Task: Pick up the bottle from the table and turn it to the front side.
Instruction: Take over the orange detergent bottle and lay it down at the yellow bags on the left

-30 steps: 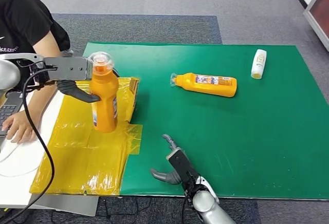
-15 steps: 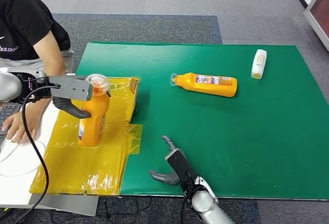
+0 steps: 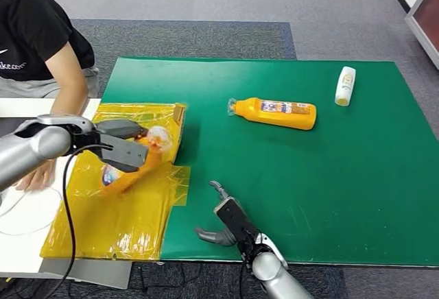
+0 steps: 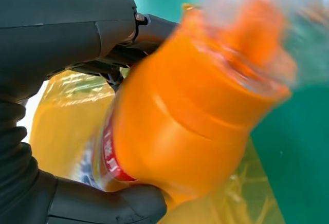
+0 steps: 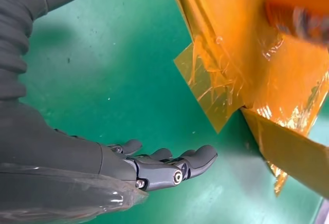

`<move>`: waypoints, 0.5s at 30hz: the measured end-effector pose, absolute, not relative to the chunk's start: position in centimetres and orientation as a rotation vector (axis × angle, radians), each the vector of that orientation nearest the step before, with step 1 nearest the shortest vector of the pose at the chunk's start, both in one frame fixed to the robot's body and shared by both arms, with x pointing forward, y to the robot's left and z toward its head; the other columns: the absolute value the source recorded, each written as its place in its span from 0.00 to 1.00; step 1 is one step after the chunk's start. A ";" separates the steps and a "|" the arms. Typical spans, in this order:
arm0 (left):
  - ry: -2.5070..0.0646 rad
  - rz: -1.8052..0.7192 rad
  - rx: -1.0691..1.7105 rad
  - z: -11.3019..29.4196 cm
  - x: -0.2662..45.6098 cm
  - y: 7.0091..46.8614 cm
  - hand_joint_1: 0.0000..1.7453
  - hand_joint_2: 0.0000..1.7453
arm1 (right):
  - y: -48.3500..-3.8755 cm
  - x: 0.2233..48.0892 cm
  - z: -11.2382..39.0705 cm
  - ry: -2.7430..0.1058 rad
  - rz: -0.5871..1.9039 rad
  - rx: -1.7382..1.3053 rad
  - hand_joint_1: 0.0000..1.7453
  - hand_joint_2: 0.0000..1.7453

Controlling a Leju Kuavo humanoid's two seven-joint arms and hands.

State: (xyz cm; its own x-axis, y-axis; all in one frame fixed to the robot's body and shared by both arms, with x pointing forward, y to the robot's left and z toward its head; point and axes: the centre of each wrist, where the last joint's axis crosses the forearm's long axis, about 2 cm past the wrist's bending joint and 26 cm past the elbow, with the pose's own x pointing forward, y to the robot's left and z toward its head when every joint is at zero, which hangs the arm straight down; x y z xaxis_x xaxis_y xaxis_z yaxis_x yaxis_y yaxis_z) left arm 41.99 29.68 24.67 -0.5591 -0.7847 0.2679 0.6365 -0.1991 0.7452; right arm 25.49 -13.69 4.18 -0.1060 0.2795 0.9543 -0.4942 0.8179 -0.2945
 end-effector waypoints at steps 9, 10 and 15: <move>-1.089 -1.962 0.289 17.2 40.4 26.0 1.00 1.00 | -13.4 25.5 4.2 -1.542 0.670 0.178 0.00 1.00; -1.086 -1.964 0.286 16.8 40.2 25.8 1.00 1.00 | -13.4 25.5 4.2 -1.541 0.671 0.178 0.00 1.00; -1.114 -2.003 0.314 15.3 39.6 24.6 1.00 1.00 | -13.3 25.5 4.1 -1.537 0.680 0.180 0.00 1.00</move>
